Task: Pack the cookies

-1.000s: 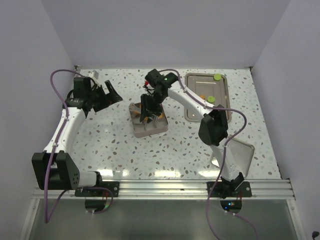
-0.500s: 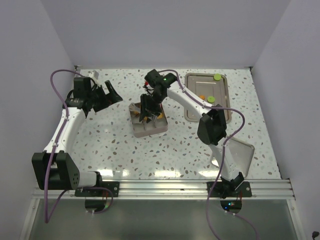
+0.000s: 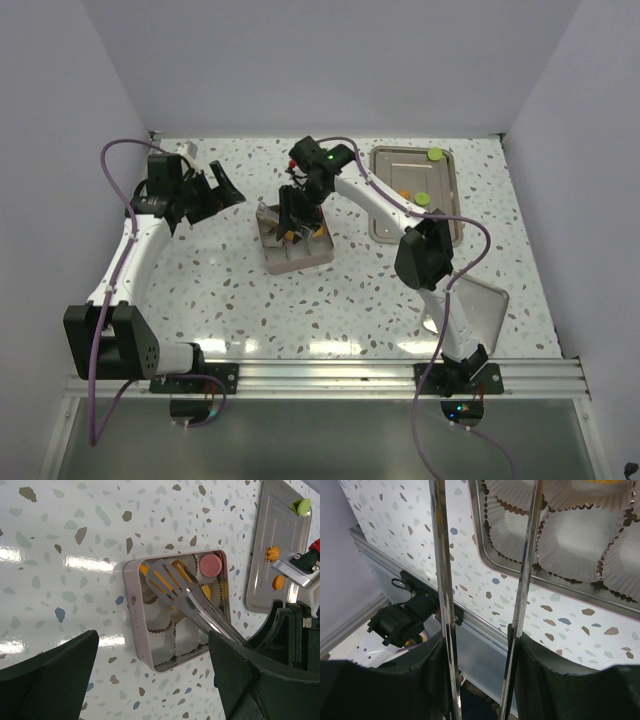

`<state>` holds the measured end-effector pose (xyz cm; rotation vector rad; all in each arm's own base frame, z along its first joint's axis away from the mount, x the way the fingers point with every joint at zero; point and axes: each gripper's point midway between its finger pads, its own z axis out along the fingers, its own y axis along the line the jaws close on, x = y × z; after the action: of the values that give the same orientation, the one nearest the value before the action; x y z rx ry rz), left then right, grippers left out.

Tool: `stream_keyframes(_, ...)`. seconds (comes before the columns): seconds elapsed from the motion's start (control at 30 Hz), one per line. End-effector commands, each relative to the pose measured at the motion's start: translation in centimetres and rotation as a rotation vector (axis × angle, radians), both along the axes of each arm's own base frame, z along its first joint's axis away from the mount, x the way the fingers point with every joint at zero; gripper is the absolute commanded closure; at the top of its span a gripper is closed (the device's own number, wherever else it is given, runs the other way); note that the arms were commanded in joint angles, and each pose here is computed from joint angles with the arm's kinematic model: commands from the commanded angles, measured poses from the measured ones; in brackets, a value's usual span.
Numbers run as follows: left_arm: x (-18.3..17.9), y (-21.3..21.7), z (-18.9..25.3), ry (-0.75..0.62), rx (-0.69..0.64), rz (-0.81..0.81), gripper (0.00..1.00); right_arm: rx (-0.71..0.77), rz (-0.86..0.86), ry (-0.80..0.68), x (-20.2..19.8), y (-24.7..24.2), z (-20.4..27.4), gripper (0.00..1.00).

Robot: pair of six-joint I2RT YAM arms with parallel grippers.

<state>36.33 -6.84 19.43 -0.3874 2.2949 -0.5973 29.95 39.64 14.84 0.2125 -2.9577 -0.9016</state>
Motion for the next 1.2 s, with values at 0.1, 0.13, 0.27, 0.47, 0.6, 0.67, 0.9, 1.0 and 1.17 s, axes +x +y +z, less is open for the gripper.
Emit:
stream_keyframes(0.1,0.2,-0.1,1.2,-0.052,0.012,-0.019,0.04,0.088,0.006,-0.049,0.7,1.1,2.9,0.52)
stream_keyframes(0.13,0.2,-0.1,1.2,-0.053,0.009,-0.017,0.04,0.089,0.005,-0.049,0.7,1.1,2.9,0.52)
stream_keyframes(0.27,0.3,-0.1,1.3,-0.055,0.009,-0.019,0.04,0.099,-0.001,-0.058,0.9,1.0,3.5,0.50)
stream_keyframes(0.47,0.3,-0.2,1.4,-0.055,0.008,-0.020,0.04,0.109,-0.004,-0.070,0.7,0.8,4.5,0.50)
stream_keyframes(0.6,0.3,-0.2,1.5,-0.057,0.003,-0.018,0.04,0.121,-0.007,-0.078,0.6,0.7,5.5,0.50)
stream_keyframes(0.67,0.3,-0.2,1.5,-0.057,0.004,-0.019,0.04,0.128,-0.009,-0.086,0.5,0.5,6.1,0.50)
stream_keyframes(0.9,0.3,-0.2,1.6,-0.061,0.001,-0.018,0.04,0.128,-0.050,-0.121,1.5,-1.9,8.1,0.50)
stream_keyframes(1.0,0.2,-0.3,1.7,-0.063,0.003,-0.020,0.04,0.109,-0.087,-0.142,2.5,-4.7,8.8,0.50)
stream_keyframes(1.17,0.3,-0.2,1.7,-0.065,0.000,-0.015,0.04,-0.023,-0.157,-0.163,4.2,-11.8,7.6,0.50)
